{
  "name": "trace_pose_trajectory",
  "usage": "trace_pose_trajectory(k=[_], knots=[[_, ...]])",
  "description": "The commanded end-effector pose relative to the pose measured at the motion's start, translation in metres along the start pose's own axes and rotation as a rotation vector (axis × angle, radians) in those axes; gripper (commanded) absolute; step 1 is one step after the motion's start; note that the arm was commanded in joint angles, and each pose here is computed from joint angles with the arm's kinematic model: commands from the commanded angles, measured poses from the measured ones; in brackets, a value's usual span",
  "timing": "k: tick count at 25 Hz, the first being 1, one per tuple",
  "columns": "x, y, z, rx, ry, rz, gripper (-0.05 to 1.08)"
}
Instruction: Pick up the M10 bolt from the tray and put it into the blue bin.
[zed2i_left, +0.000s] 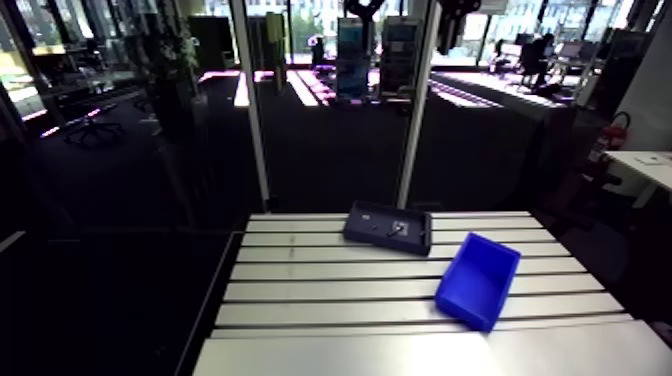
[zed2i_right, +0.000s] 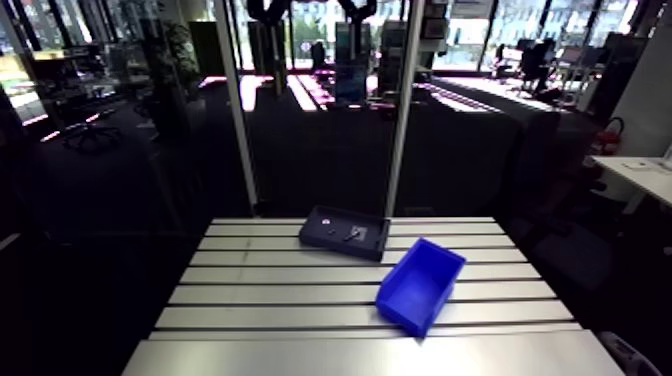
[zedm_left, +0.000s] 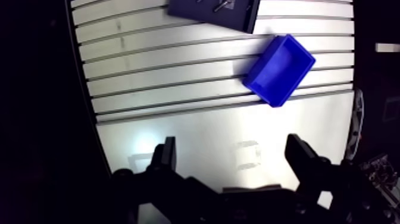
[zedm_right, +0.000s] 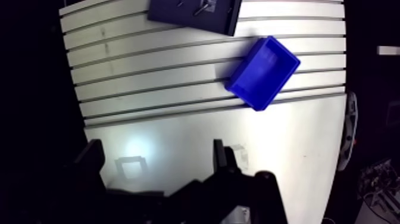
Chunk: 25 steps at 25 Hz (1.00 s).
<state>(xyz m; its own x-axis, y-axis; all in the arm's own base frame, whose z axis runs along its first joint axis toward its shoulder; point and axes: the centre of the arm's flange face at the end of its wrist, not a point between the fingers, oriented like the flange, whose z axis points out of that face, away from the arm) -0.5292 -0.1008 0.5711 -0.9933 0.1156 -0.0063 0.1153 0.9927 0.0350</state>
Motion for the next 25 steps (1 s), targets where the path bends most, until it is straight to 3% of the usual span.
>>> trace_pose_trajectory(k=[1,12,20,25], knots=[[0.009,-0.003,0.014,0.004,-0.005,-0.002,0.01],[0.010,-0.003,0.014,0.008,0.004,0.029,0.01],[0.020,-0.009,0.041,0.014,-0.011,0.170,0.01],[0.033,-0.020,0.062,0.014,-0.008,0.356,0.01]])
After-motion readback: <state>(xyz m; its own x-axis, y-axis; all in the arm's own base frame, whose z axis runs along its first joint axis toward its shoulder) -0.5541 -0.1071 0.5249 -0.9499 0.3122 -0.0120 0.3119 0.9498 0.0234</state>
